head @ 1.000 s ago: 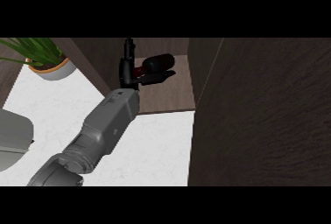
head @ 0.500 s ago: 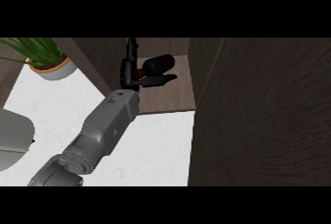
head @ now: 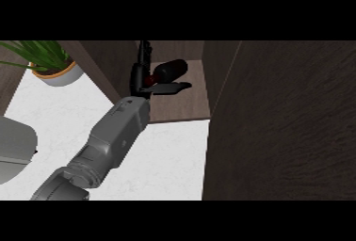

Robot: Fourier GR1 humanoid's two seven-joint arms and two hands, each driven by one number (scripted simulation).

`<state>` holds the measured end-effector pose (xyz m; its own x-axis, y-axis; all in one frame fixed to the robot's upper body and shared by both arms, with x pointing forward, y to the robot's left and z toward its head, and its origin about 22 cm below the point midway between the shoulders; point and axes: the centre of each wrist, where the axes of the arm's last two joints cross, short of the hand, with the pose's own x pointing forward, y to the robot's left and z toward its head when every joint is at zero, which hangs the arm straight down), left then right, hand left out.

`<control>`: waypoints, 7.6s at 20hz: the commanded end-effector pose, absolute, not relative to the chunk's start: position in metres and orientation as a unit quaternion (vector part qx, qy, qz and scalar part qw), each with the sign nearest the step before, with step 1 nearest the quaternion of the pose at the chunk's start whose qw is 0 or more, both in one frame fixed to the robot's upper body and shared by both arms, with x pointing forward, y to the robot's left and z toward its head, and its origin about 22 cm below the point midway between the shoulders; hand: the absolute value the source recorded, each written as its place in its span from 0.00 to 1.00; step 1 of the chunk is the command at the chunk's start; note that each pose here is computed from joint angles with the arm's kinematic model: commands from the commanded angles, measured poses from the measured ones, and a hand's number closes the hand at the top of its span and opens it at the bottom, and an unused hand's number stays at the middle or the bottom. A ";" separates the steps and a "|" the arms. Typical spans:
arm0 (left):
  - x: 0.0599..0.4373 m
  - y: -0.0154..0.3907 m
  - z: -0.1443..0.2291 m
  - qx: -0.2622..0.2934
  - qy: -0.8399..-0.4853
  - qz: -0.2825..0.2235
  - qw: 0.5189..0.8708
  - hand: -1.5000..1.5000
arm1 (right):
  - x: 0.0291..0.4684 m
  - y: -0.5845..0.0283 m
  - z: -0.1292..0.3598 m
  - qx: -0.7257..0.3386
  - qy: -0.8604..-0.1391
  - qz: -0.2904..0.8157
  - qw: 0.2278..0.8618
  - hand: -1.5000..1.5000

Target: Pick up the wine, place it into the cabinet and close the cabinet

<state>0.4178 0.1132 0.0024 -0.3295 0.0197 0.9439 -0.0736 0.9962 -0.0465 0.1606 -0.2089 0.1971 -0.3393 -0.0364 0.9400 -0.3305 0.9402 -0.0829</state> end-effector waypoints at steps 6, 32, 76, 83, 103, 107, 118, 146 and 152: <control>0.408 0.122 -0.015 -0.013 -0.800 0.086 0.594 0.00 | 0.157 -0.203 0.203 0.133 -0.812 0.125 0.555 0.00; 0.279 0.046 -0.015 -0.053 -0.808 0.065 0.583 0.00 | 0.128 -0.218 0.209 0.090 -0.818 0.103 0.559 0.00; 0.131 0.229 0.066 -0.089 -0.828 0.069 0.549 0.00 | 0.119 -0.182 0.188 0.266 -0.702 0.209 0.627 1.00; 0.142 0.263 0.076 -0.086 -0.829 0.083 0.546 0.00 | 0.099 -0.158 0.195 0.303 -0.697 0.296 0.579 1.00; 0.153 0.330 0.077 -0.079 -0.824 0.073 0.557 0.00 | 0.088 -0.067 0.186 0.294 -0.718 0.283 0.563 1.00; 0.159 0.322 0.093 -0.098 -0.824 0.080 0.553 0.00 | 0.108 -0.058 0.190 0.261 -0.737 0.271 0.561 1.00; 0.159 0.314 0.092 -0.124 -0.817 0.075 0.558 0.00 | 0.148 -0.037 0.218 0.265 -0.742 0.248 0.563 1.00; 0.175 0.320 0.103 -0.112 -0.821 0.088 0.552 0.00 | 0.366 0.014 0.246 0.113 -0.784 0.239 0.561 1.00; 0.175 0.315 0.101 -0.104 -0.822 0.083 0.554 0.00 | 0.390 -0.022 0.230 0.092 -0.787 0.231 0.564 1.00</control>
